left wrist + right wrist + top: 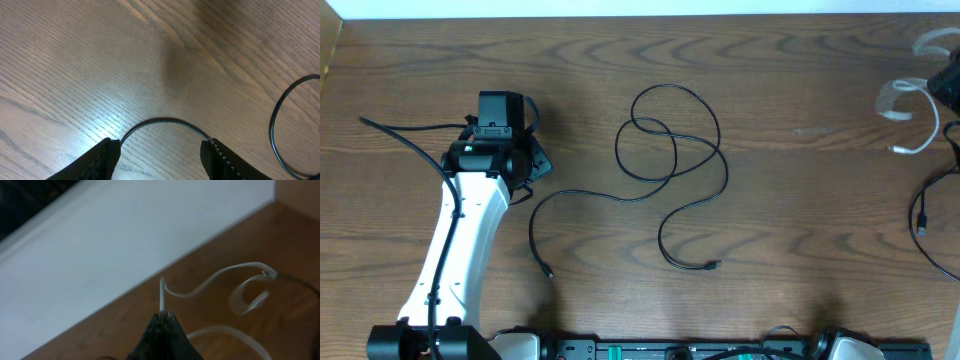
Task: Untangle cables
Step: 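Carry the white cable far right and drop it at the table edge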
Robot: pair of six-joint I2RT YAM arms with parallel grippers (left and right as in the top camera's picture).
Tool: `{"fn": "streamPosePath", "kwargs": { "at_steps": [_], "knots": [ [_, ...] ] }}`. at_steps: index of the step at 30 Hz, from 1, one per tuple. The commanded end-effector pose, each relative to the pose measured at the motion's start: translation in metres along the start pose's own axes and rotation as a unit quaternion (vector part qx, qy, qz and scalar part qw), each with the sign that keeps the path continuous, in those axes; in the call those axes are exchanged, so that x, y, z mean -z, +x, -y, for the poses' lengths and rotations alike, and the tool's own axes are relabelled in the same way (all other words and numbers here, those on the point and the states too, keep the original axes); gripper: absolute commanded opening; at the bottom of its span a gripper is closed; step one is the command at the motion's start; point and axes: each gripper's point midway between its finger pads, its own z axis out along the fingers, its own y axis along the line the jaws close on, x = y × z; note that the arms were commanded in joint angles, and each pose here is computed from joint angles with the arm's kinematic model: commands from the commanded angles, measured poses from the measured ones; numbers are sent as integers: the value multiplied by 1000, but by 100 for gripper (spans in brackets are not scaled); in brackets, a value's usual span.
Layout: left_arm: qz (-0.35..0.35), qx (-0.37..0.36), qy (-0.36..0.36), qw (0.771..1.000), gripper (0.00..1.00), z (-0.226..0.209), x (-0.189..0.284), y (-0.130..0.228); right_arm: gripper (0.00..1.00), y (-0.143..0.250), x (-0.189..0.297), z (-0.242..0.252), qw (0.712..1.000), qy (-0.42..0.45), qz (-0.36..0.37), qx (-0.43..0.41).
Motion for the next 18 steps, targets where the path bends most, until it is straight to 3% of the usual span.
{"fn": "streamPosePath", "kwargs": {
  "at_steps": [1,5,9,18],
  "knots": [
    [13,10,7,1000,57,3,7,-9,1,19,-8,11,999,29,-35,-8],
    [13,10,6,1000,57,3,7,-9,1,50,-20,26,993,60,-99,0],
    [12,10,6,1000,57,2,7,-8,1,61,-34,48,987,110,-119,2],
    [12,10,6,1000,57,2,7,-8,1,25,-38,88,978,203,-39,7]
  ]
}}
